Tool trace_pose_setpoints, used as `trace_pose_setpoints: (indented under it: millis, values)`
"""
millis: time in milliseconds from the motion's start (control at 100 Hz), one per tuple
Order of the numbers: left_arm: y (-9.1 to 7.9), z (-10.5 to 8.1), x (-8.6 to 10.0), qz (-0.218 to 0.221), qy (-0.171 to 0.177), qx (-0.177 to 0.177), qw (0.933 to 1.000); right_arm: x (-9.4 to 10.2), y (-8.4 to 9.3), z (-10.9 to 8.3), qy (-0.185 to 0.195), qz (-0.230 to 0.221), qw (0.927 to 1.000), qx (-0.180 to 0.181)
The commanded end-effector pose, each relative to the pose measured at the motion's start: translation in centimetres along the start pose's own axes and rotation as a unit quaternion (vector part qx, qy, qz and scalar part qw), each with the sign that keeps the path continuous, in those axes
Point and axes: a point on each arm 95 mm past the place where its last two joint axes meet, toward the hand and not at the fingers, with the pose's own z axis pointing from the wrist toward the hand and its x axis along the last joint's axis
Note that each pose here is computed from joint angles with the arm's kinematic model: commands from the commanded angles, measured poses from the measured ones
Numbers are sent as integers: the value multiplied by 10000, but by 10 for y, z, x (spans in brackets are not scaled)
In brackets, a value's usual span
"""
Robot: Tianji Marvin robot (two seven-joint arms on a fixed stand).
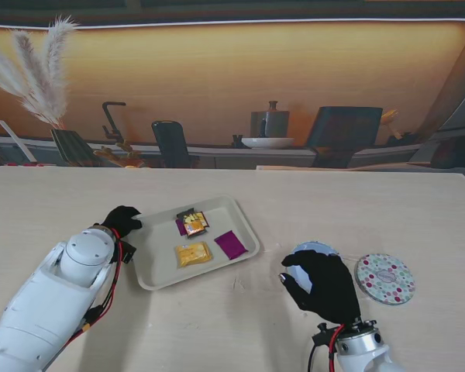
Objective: Pour cookies into a cookie box
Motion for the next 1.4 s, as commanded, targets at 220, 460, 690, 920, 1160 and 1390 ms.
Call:
trace_pose_setpoints:
  millis: [220, 460, 690, 920, 1160, 1390]
  values:
    - [43, -7, -37, -421, -405, -602, 9965, 2, -3, -1, -79, 36, 9999, 86]
    - [41, -10, -39, -521, -390, -607, 9960, 1, -3, -1, -123, 47, 9999, 72]
    - [35, -17, -35, -625, -338, -552, 9959, 1, -3, 0, -119, 76, 9998, 111]
    - [31, -23, -26, -733, -165, -326, 9966, 1, -3, 0, -126, 113, 9998, 125]
    - [34, -26, -21, -844, -156, -242, 9960, 2, -4, 0, -119, 134, 9997, 140]
    - [39, -28, -17, -1129, -113, 5, 9935, 2, -4, 1, -124, 148, 9997, 146]
